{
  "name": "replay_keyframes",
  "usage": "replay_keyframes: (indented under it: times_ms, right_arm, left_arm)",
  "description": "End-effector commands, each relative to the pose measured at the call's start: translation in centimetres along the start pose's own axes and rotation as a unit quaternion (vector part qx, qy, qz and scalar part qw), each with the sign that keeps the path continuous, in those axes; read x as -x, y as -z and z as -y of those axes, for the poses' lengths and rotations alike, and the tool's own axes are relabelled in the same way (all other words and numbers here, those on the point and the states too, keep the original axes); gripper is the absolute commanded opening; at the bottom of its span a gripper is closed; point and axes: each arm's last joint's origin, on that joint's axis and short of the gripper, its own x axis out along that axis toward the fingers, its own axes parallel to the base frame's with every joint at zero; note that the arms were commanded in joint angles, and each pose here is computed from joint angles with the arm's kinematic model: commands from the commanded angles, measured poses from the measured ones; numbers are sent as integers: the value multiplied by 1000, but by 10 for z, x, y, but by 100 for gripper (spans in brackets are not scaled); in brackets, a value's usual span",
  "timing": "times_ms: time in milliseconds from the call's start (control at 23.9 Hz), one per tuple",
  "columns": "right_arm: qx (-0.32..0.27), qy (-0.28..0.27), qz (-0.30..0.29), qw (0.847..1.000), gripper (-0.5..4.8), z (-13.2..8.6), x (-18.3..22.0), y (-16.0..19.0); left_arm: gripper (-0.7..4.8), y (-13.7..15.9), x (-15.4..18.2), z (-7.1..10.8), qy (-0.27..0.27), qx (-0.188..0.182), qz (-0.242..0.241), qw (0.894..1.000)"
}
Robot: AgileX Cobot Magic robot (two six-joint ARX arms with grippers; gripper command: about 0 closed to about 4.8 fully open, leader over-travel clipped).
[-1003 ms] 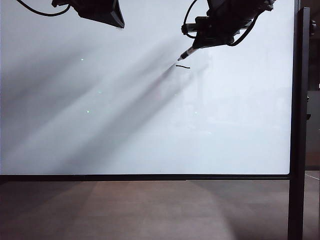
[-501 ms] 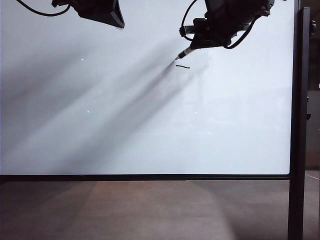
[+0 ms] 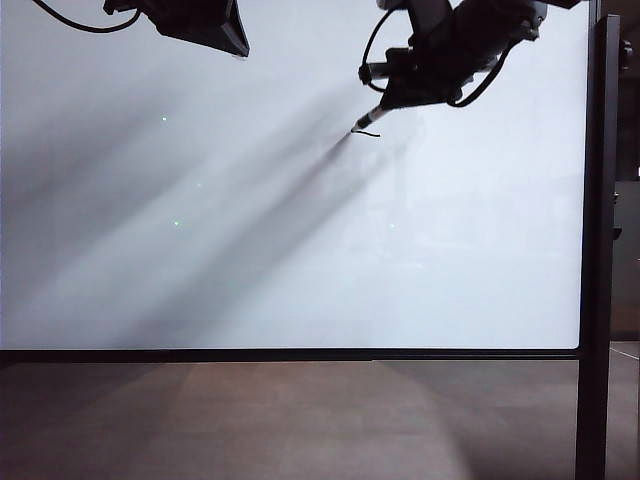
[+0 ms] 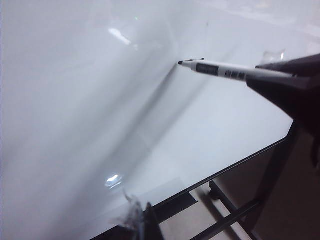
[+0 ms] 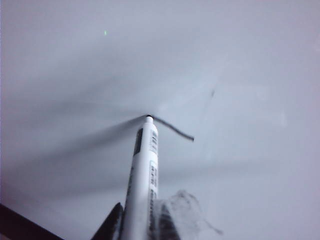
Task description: Reach to the right to find the marker pen, pick it up, and write the number 5 on the whiteboard.
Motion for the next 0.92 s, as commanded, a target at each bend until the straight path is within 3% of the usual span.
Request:
replay_keyframes:
  times_ms: [42, 919]
  right_arm:
    - [0, 3, 5, 1000, -5, 1, -1, -1]
    - [0, 11, 27, 1000, -5, 6, -2, -3]
  left_arm:
    - [-4, -3, 1, 0, 0, 2, 7, 1000]
    - [-4, -3, 1, 0, 0, 2, 7, 1000]
